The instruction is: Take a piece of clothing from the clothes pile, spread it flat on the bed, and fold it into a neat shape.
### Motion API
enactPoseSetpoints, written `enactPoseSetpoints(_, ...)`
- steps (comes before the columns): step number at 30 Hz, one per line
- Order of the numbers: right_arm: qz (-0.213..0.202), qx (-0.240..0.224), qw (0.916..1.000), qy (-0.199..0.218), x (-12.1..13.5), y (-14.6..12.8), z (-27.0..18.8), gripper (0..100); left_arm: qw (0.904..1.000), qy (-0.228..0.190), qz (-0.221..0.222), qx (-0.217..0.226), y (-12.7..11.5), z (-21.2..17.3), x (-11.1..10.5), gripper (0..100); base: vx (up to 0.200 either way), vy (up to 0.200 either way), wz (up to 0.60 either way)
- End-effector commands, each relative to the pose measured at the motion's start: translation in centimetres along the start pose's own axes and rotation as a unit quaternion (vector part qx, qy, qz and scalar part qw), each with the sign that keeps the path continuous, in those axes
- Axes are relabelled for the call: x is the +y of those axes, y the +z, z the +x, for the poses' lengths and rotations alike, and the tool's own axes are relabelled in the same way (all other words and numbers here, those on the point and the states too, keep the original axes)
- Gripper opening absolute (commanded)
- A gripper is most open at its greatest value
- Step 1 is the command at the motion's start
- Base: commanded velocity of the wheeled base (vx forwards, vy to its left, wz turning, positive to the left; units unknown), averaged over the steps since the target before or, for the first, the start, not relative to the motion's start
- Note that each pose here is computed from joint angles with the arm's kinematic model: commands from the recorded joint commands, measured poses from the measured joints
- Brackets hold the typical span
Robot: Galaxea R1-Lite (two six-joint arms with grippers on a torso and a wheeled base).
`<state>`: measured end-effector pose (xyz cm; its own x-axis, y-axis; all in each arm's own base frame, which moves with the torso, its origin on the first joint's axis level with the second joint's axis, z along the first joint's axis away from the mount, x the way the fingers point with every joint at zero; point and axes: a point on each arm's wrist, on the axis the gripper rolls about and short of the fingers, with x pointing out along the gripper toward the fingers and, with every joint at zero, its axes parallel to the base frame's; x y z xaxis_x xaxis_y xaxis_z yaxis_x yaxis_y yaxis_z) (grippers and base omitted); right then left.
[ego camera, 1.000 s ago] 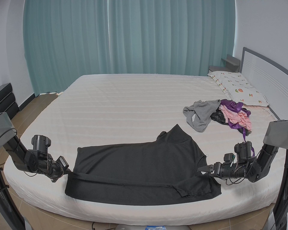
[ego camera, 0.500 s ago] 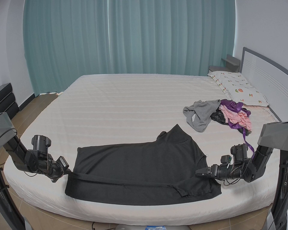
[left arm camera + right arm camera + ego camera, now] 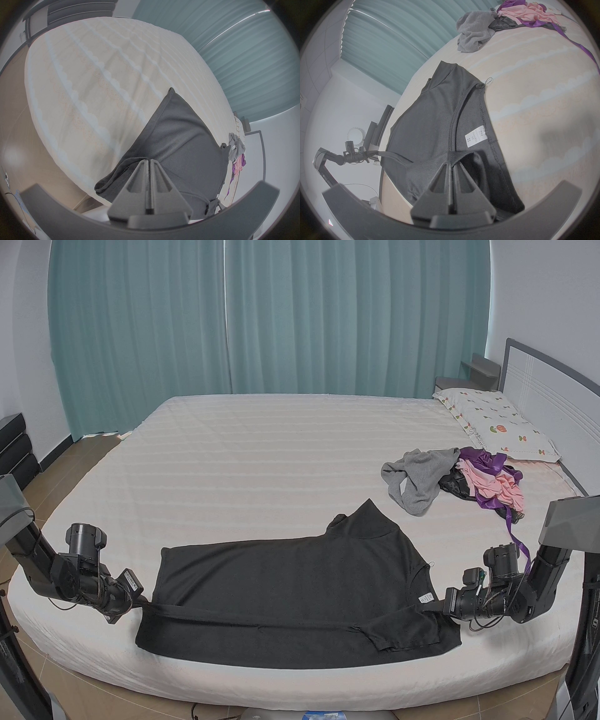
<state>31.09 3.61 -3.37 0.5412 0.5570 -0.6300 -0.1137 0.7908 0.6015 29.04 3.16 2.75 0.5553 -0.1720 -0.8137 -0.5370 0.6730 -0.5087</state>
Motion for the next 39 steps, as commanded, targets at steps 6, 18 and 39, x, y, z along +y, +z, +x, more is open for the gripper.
enactPoseSetpoints(6,-0.002,-0.021,0.9998,0.006,1.5,0.0,-3.1,0,1.0,-0.002,0.0,-0.002,-0.4,-1.3,0.0,0,0.0,0.0,0.0)
enactPoseSetpoints(18,-0.004,-0.039,0.9992,0.006,3.2,-1.5,-7.4,0,0.9999,-0.009,0.003,-0.007,-1.7,-3.6,0.3,0,0.0,0.0,0.0)
enactPoseSetpoints(39,-0.006,-0.042,0.9991,0.008,4.9,-5.1,-12.0,0,0.9999,-0.002,0.001,-0.015,-3.5,-7.8,2.1,0,0.0,0.0,0.0)
